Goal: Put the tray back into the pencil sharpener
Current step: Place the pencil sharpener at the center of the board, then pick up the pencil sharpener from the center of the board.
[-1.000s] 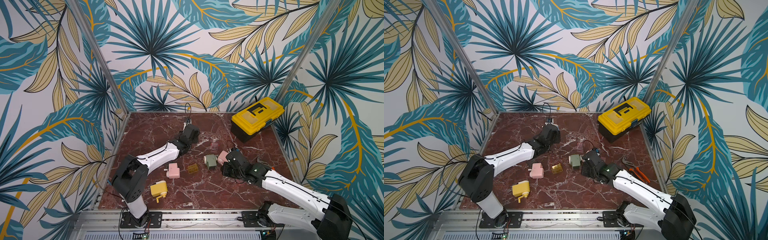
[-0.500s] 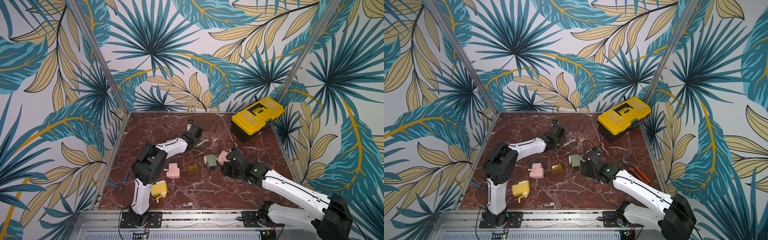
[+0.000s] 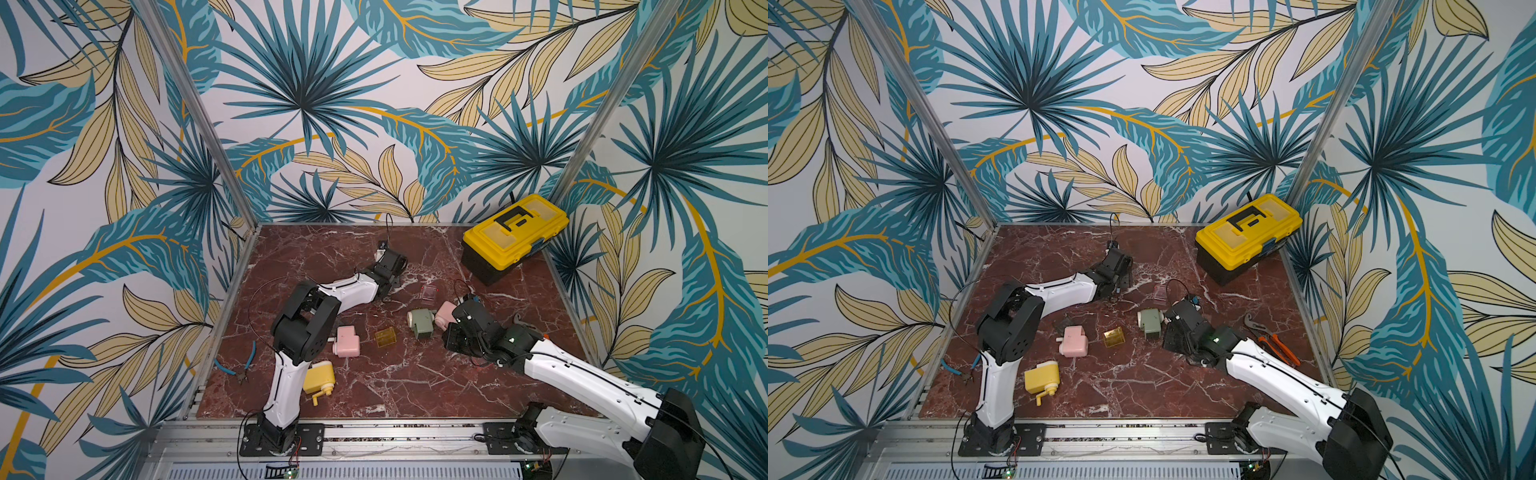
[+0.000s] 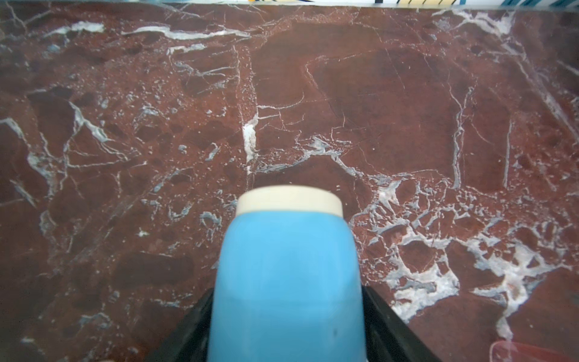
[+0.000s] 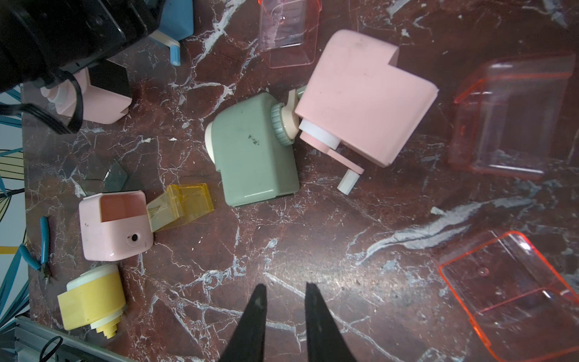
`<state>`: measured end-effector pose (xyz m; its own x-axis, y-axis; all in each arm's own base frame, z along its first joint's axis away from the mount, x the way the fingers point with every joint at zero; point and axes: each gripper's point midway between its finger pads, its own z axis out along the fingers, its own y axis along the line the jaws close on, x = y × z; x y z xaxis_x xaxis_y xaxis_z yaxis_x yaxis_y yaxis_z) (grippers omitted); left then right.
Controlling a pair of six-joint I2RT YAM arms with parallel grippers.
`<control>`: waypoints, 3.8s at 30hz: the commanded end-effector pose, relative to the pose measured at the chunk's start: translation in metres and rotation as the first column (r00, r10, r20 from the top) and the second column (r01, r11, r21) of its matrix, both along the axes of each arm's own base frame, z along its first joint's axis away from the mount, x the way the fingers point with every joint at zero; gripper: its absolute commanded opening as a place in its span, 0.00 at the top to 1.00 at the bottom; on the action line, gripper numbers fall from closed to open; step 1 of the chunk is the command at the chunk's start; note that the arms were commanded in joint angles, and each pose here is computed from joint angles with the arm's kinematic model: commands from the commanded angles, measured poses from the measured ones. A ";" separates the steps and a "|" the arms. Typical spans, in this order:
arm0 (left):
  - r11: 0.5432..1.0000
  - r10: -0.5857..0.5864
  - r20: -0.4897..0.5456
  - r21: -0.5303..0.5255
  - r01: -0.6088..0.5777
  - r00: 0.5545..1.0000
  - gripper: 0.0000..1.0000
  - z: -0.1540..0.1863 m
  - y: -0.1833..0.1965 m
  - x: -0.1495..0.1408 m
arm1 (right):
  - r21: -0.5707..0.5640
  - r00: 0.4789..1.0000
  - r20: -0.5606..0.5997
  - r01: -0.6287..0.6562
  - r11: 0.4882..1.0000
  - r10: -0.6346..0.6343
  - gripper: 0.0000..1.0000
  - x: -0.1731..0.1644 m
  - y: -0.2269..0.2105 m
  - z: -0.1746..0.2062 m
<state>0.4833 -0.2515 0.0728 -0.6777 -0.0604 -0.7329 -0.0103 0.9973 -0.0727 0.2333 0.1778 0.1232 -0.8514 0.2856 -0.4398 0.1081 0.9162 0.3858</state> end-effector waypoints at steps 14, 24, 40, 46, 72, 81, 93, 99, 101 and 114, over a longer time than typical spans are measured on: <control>0.985 -0.130 0.137 -0.094 0.144 0.982 0.08 0.104 -0.010 -0.022 | -0.029 1.000 0.026 0.015 0.999 -0.014 0.72 -0.005 -0.014 0.006; 0.965 -0.177 0.237 -0.150 0.216 0.955 0.07 0.164 0.031 -0.098 | -0.078 0.998 0.001 -0.061 0.995 0.061 0.71 0.004 -0.001 0.004; 0.962 0.149 0.250 -0.259 -0.083 0.957 0.08 0.139 0.129 -0.173 | -0.266 0.958 -0.159 -0.274 0.924 0.239 0.42 0.033 0.030 -0.016; 0.958 0.161 0.228 -0.271 -0.096 0.960 0.08 0.136 0.129 -0.174 | -0.319 0.943 -0.212 -0.316 0.893 0.258 0.32 0.042 0.034 -0.030; 0.962 0.146 0.175 -0.254 -0.099 0.974 0.08 0.133 0.127 -0.178 | -0.347 0.890 -0.306 -0.434 0.832 0.337 0.43 0.057 0.054 -0.076; 0.964 0.141 0.176 -0.250 -0.094 0.974 0.08 0.135 0.128 -0.179 | -0.317 0.883 -0.308 -0.446 0.837 0.354 0.56 0.053 0.057 -0.072; 0.972 -0.174 0.266 -0.107 0.209 0.948 0.08 0.174 0.097 -0.183 | -0.116 0.796 -0.214 -0.596 0.795 0.566 0.66 0.017 0.077 -0.022; 0.788 -0.598 0.336 0.078 0.611 0.728 0.08 0.206 0.049 -0.210 | 0.001 0.677 -0.052 -0.735 0.678 0.734 0.66 -0.014 0.088 0.038; 0.698 -0.698 0.362 0.151 0.700 0.618 0.08 0.216 0.040 -0.224 | 0.005 0.642 0.007 -0.766 0.642 0.766 0.67 -0.022 0.086 0.057; 0.151 -0.925 0.374 0.524 0.838 -0.067 0.00 0.248 0.005 -0.308 | 0.101 0.423 0.300 -0.905 0.413 0.855 0.74 -0.084 0.088 0.146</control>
